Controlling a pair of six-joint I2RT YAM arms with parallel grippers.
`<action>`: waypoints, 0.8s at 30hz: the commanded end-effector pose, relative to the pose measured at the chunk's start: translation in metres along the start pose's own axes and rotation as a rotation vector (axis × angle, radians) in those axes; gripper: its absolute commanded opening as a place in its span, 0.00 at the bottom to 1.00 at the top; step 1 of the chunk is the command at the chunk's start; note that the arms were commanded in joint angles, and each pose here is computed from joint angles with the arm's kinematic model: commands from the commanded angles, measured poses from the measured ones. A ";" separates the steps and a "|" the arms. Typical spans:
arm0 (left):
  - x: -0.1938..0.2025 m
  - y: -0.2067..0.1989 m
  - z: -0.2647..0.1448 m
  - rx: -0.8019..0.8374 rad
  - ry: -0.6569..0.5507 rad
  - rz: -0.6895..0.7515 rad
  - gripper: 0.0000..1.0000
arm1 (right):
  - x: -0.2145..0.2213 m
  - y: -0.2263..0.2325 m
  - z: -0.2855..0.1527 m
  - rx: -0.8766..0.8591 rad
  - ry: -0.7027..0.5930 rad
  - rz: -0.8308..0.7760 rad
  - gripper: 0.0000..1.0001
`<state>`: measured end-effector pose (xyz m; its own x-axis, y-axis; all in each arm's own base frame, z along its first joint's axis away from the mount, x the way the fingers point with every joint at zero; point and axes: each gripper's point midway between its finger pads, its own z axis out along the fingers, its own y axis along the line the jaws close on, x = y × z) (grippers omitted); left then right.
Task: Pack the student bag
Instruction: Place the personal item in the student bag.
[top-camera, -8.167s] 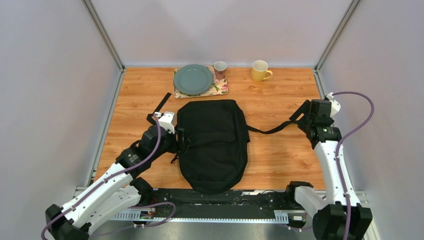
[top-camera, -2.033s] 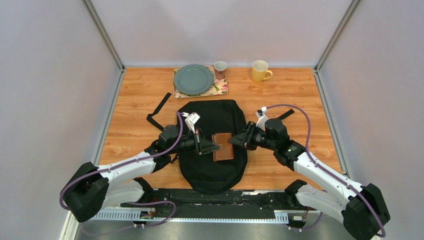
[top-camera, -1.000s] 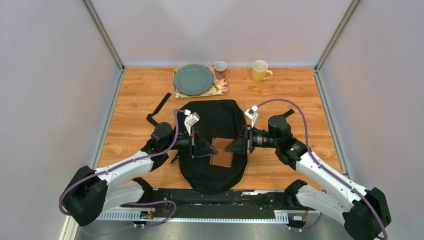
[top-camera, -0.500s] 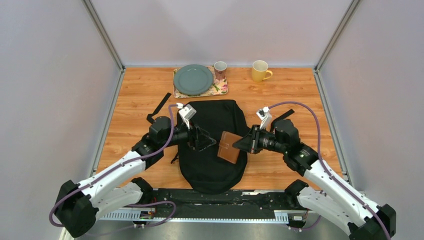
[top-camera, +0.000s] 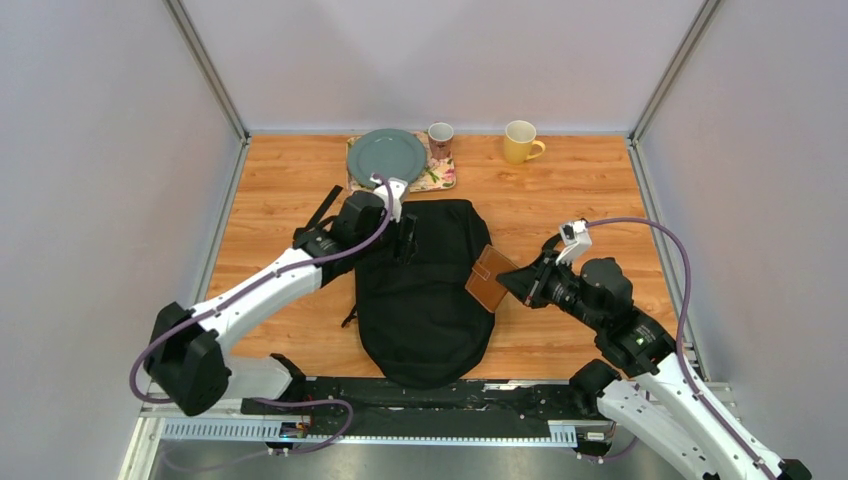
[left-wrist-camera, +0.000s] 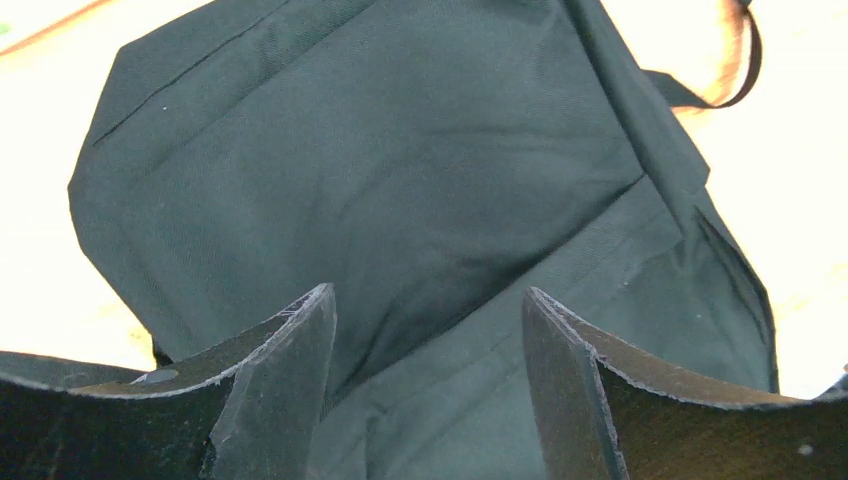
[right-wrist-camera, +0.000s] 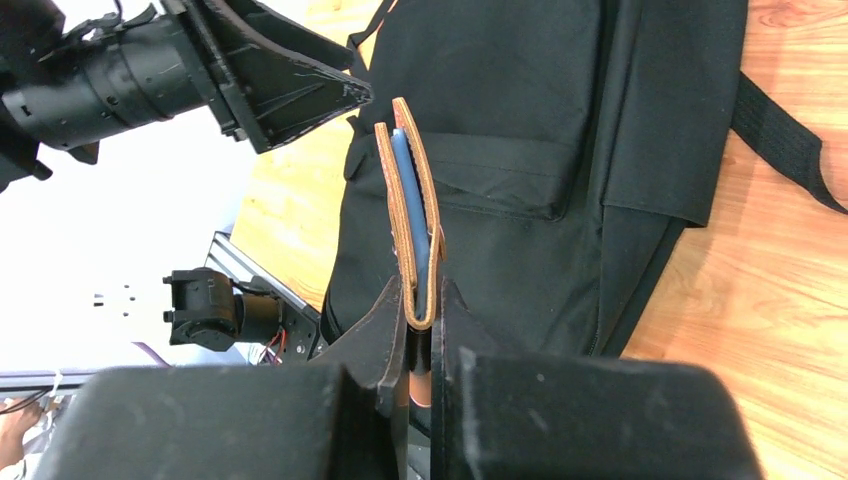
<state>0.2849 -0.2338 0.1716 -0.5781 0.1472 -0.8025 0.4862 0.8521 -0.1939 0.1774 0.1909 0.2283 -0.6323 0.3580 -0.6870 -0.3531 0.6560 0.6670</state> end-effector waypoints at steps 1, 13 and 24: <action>-0.003 0.004 0.012 -0.019 0.084 0.082 0.75 | -0.008 -0.001 -0.003 0.019 -0.041 0.006 0.00; 0.011 0.048 0.024 -0.156 0.225 0.261 0.76 | -0.007 -0.002 -0.002 0.019 -0.037 -0.008 0.00; 0.027 0.051 0.032 -0.063 0.311 0.356 0.76 | -0.002 -0.001 0.007 0.002 -0.010 -0.001 0.00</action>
<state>0.3088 -0.1960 0.1111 -0.6158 0.5189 -0.5929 0.5848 0.8053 0.0974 0.1795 0.1874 0.2110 -0.6544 0.3454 -0.6727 -0.3087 0.6900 0.6546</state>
